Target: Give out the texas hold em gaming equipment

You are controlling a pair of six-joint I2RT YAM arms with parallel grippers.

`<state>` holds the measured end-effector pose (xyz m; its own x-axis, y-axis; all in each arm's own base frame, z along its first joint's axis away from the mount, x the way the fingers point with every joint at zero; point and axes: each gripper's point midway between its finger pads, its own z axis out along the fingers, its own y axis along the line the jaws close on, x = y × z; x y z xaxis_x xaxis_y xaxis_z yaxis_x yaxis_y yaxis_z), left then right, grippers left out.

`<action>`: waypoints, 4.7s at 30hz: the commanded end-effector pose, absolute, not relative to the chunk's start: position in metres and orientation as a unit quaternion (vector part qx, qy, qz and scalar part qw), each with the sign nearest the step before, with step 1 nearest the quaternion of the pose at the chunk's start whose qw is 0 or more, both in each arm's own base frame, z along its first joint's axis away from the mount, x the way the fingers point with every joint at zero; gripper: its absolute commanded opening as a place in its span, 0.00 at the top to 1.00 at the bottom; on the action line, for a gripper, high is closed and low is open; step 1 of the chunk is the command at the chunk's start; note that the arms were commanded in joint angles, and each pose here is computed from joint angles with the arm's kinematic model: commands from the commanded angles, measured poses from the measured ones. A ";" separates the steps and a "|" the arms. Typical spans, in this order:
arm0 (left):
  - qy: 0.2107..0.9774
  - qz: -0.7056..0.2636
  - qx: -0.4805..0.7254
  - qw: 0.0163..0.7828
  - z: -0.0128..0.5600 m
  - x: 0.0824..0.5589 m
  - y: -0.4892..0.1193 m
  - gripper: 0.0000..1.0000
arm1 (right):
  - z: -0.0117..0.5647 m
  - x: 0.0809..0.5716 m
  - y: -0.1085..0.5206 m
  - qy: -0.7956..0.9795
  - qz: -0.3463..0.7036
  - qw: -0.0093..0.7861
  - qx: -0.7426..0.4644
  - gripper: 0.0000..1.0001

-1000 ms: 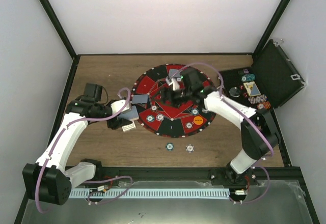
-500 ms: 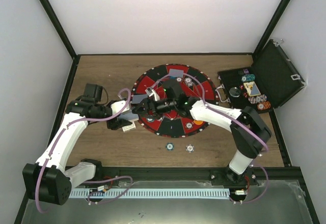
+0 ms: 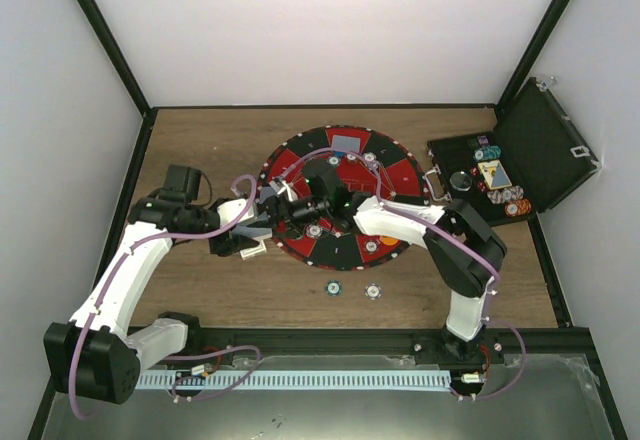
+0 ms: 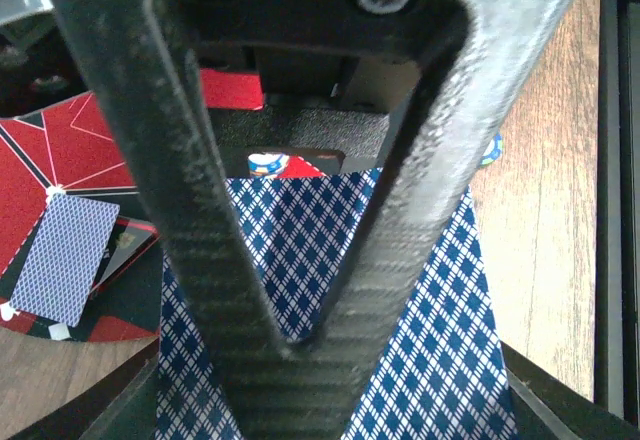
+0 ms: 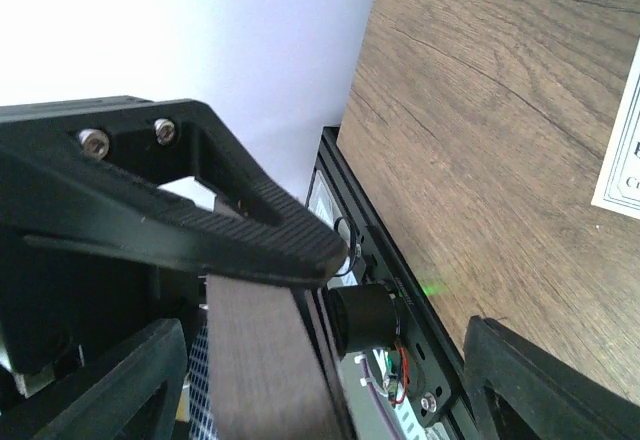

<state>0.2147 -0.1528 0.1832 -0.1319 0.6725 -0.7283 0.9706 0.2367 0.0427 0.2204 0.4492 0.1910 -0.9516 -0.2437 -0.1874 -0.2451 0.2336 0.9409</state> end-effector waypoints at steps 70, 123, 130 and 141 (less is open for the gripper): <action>0.689 -0.235 0.589 0.350 0.200 0.212 -0.158 0.94 | 0.088 0.273 0.180 0.885 0.446 0.115 0.064 0.99; 0.685 -0.243 0.593 0.346 0.206 0.209 -0.159 0.93 | 0.118 0.323 0.110 0.948 0.212 0.211 0.104 0.58; 0.685 -0.248 0.592 0.346 0.206 0.211 -0.161 0.93 | 0.186 0.298 0.224 0.894 0.402 0.198 0.018 0.33; 0.686 -0.247 0.591 0.344 0.203 0.212 -0.160 0.93 | 0.244 0.236 0.373 0.810 0.568 0.104 -0.106 0.20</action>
<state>0.2096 -0.1542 0.1892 -0.1253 0.6707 -0.7311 0.9764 0.2142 0.0292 0.2462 0.3336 0.2030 -0.9598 -0.0130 -0.2805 -0.2499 0.4952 0.8321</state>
